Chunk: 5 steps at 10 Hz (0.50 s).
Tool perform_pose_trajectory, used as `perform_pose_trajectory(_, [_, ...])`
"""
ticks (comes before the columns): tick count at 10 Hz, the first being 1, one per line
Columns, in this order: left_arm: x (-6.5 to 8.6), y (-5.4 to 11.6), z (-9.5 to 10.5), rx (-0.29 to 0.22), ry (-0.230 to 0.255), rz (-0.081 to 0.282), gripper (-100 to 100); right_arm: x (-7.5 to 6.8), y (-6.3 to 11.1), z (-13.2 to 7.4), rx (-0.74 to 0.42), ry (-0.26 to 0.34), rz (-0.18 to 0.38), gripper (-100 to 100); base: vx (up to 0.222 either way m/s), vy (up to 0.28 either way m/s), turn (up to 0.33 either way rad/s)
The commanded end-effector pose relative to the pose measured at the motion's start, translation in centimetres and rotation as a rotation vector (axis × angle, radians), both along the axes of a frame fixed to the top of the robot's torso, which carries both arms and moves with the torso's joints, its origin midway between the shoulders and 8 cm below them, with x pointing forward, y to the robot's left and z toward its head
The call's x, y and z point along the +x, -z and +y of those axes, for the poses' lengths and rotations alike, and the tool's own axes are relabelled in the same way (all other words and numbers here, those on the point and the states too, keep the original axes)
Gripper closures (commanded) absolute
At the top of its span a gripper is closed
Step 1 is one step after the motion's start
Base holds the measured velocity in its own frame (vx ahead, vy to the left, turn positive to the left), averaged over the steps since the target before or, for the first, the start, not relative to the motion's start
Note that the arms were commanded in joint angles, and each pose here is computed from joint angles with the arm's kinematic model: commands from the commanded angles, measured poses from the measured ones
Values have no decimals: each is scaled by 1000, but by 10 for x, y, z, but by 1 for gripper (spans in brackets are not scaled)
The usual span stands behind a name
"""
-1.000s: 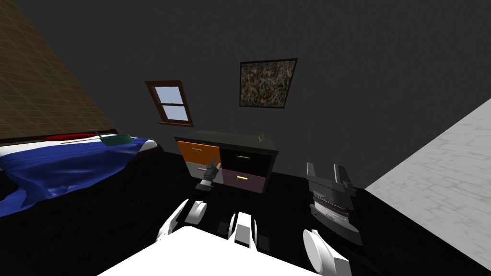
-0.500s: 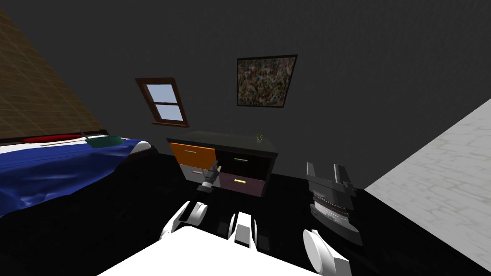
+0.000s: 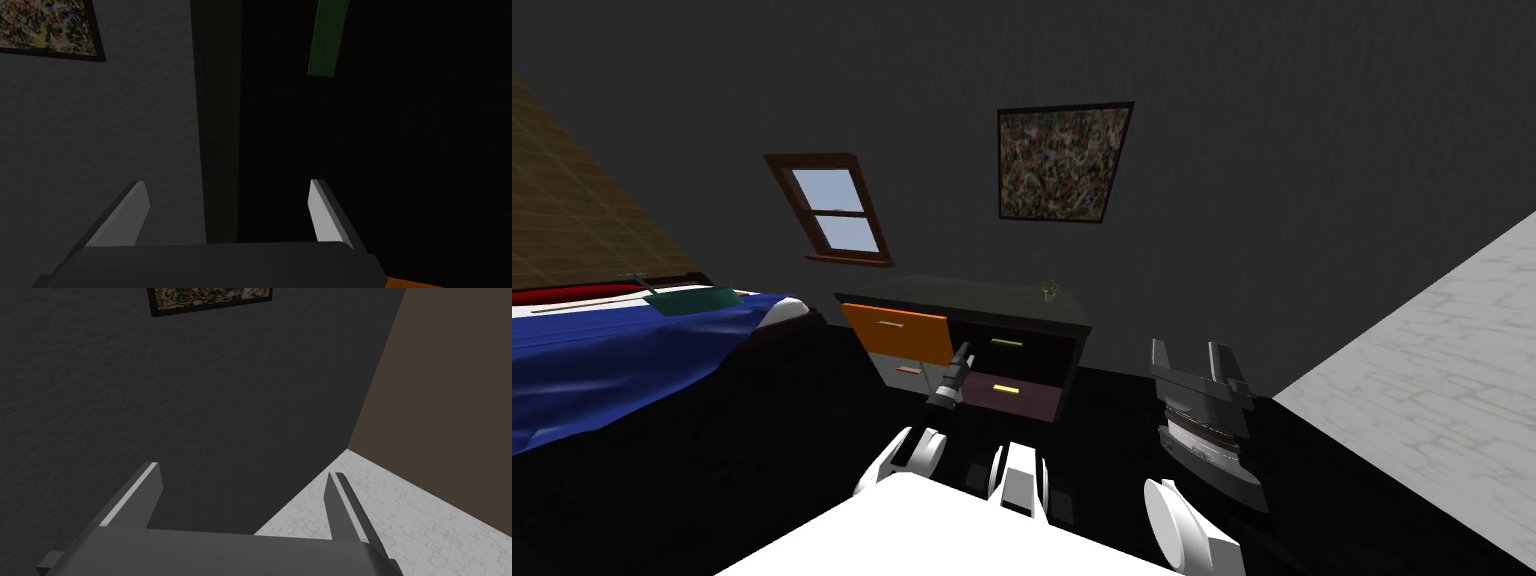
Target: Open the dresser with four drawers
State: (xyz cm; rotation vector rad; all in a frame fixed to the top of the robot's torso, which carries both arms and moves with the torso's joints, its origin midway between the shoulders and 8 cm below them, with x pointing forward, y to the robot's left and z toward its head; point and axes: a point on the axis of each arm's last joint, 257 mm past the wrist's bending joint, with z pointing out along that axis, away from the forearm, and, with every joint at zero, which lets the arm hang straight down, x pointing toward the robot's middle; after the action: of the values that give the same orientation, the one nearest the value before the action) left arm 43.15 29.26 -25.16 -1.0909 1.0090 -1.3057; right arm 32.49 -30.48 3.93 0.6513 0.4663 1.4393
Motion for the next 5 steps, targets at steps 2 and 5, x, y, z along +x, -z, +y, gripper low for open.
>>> perform_pose_trajectory(2, [1, 31, -3, -24, -9, 55, -100, 0, 0, 0, 0, 0, 0, 0, 89, -24, -29])
perform_pose_trajectory(5, [0, 56, -17, -77, -20, 97, -100, 0, 0, 0, 0, 0, 0, 0, 99, -20, -25])
